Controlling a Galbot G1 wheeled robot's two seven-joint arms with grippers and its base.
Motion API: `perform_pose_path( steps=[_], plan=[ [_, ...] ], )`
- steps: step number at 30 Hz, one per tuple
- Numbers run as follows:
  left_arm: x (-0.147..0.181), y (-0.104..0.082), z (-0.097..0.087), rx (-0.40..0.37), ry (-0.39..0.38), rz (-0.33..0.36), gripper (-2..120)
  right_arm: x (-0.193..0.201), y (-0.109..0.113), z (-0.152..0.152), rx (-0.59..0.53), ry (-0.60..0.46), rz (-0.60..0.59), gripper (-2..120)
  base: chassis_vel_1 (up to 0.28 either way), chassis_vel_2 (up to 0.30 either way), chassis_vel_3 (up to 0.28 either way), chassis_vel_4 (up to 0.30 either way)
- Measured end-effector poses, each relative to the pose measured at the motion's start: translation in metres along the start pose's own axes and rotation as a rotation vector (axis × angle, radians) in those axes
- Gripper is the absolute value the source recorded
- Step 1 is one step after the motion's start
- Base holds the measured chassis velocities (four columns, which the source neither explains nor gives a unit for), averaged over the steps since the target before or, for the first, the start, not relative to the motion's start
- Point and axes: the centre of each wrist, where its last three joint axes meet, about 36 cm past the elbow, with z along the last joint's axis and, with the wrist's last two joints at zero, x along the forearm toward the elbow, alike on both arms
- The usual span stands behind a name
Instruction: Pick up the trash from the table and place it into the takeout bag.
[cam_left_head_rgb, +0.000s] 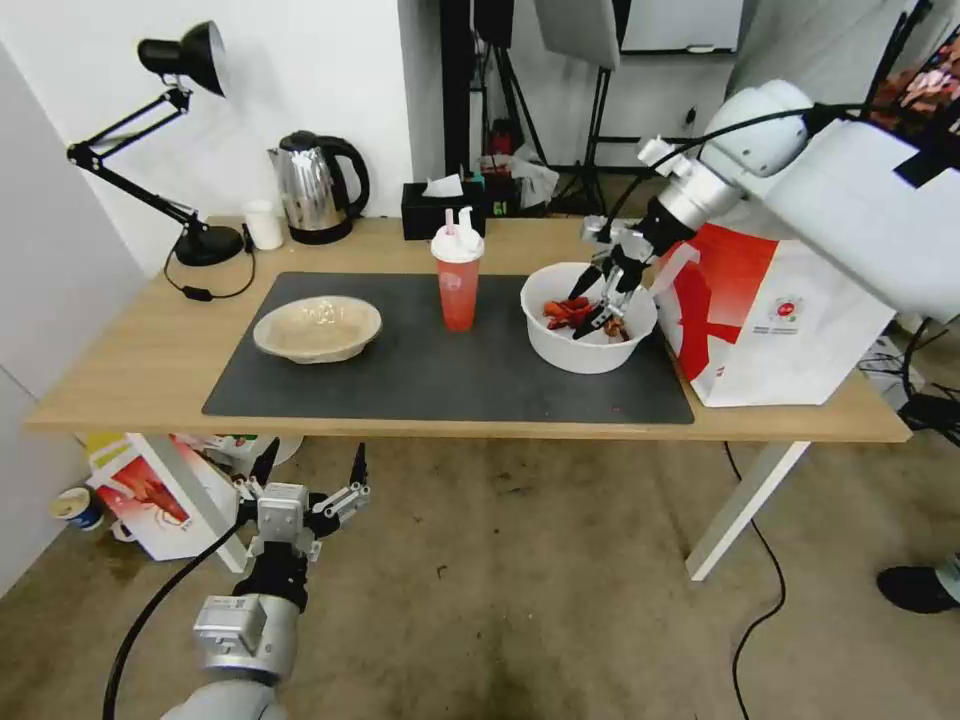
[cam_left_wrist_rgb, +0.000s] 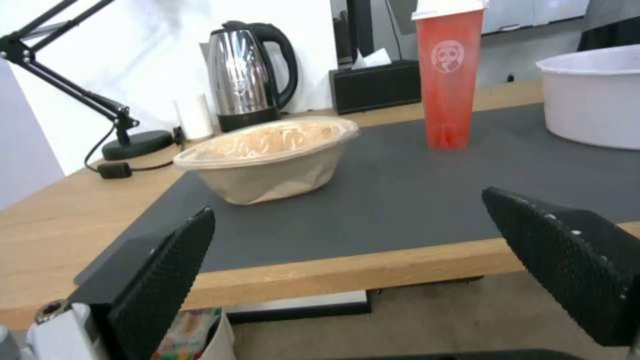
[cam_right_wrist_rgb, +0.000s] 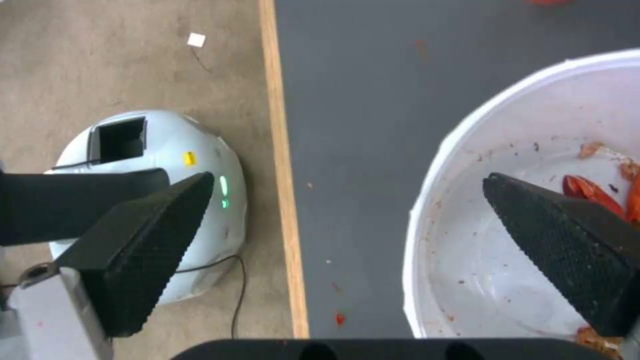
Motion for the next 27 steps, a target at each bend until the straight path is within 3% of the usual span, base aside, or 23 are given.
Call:
perform_pose_path(
  steps=[27],
  plan=[
    [0.0, 0.0, 0.0, 0.0, 0.0, 0.0, 100, -0.02, -0.037, 0.019, -0.045, -0.008, 0.043, 100, 0.0, 0.0, 0.0, 0.0]
  ],
)
